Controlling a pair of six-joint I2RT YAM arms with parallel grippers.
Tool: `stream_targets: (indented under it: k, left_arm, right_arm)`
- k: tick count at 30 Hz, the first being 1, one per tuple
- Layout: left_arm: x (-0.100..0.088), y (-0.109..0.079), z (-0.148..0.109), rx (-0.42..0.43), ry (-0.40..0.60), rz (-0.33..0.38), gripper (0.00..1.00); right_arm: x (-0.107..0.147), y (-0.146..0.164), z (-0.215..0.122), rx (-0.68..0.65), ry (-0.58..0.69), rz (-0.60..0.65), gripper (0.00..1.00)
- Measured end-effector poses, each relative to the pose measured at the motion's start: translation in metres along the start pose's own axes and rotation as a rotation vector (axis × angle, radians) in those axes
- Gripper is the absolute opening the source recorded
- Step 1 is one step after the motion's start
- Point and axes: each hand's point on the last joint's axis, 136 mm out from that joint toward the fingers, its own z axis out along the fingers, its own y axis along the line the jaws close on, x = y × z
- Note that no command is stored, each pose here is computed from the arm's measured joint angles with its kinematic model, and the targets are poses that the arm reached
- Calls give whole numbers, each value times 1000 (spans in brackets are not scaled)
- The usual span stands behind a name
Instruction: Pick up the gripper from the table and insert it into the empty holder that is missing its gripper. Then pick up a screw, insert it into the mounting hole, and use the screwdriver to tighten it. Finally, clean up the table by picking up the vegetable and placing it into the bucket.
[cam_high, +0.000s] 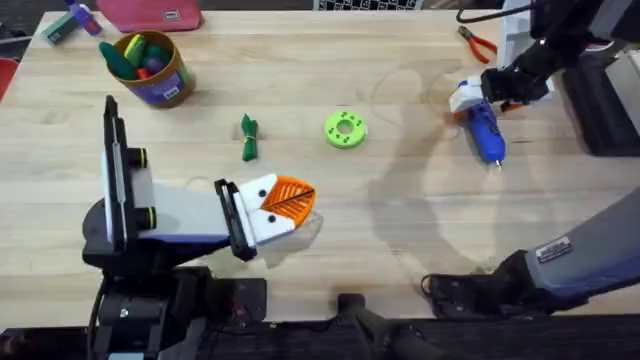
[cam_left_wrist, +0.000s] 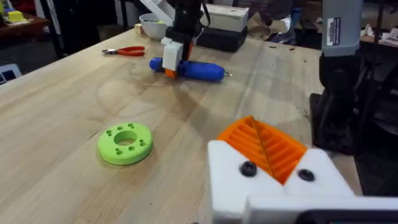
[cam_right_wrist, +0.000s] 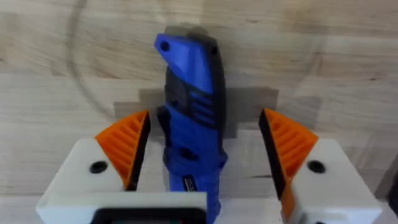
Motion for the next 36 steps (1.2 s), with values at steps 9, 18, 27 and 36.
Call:
stream_targets:
  k: [9,18,27,36]
  left_arm:
    - [0,0,0,0,0,0,11]
    - [0,0,0,0,0,0,11]
    - [0,0,0,0,0,0,11]
    - [0,0,0,0,0,0,11]
  right_arm:
    - [-4,3,1,0,-10,-17,928]
    - [-3,7,7,-19,5,-27,579]
    - [-2,6,9,-11,10,-27,26]
    - [3,10,6,-19,37,-37,25]
